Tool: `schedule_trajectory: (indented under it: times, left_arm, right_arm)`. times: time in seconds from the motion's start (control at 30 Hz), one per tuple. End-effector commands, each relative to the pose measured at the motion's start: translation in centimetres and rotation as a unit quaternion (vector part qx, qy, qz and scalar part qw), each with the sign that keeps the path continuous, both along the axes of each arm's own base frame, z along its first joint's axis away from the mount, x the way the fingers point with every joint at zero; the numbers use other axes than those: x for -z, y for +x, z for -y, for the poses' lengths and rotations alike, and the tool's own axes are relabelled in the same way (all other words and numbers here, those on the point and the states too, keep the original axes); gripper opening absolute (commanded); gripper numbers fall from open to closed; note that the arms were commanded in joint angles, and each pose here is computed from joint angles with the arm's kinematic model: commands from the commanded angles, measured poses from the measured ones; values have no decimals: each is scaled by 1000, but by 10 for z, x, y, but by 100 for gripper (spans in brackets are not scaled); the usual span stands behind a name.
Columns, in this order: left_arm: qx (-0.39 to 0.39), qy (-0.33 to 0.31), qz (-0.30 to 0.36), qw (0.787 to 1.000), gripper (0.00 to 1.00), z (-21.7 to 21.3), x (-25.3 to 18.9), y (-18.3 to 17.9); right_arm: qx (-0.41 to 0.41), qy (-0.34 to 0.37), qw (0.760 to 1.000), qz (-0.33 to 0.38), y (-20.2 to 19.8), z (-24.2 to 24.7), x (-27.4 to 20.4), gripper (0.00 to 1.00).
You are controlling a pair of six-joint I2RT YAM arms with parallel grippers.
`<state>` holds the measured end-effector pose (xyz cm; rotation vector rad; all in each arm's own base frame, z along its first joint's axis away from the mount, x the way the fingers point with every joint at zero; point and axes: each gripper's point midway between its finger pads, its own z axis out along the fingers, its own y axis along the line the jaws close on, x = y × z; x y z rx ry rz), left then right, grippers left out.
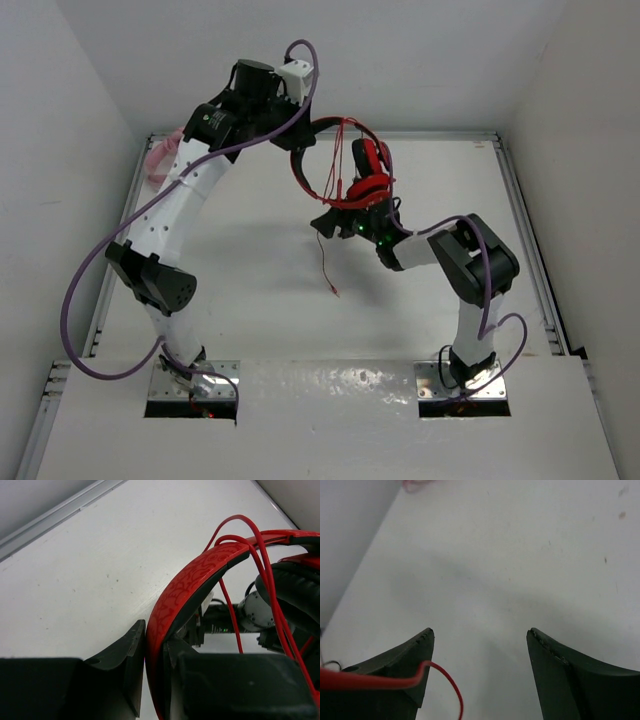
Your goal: Wrap the headphones
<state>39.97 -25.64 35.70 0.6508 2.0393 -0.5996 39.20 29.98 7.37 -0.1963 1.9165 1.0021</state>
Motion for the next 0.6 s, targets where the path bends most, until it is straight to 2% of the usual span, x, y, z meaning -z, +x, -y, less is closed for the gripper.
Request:
schedule_trajectory:
  times: [0.0, 0.07, 0.1, 0.17, 0.3, 0.4, 0.43, 0.53, 0.57]
  left_arm:
    - [-5, -109, 67, 992, 0, 7, -81, -2]
    - [-12, -113, 62, 992, 0, 4, -81, 0]
    - [-14, -114, 63, 991, 0, 3, -82, 0]
    - [-16, -115, 62, 991, 0, 3, -81, 1]
    - [-15, -116, 65, 991, 0, 2, -83, 1]
    - [-27, -113, 66, 991, 0, -3, -83, 4]
    - [-36, -113, 66, 991, 0, -6, -82, 7]
    - [-97, -141, 35, 985, 0, -35, -76, 30]
    - [-135, -158, 18, 978, 0, -55, -75, 41]
  right_arm:
    - [9, -56, 998, -13, -17, 12, 24, 74]
    - [14, -70, 997, -2, -20, 17, 25, 73]
    - [15, -75, 997, 3, -19, 17, 23, 65]
    - [17, -82, 996, 7, -21, 16, 21, 56]
    - [7, -101, 995, 1, -25, 9, 30, 55]
    - [12, -121, 992, -12, -30, 14, 43, 33]
    - [11, -127, 992, -13, -32, 16, 45, 18]
    - [-2, -155, 988, -23, -42, 22, 49, 0]
    - [-6, -159, 987, -18, -45, 23, 42, 0]
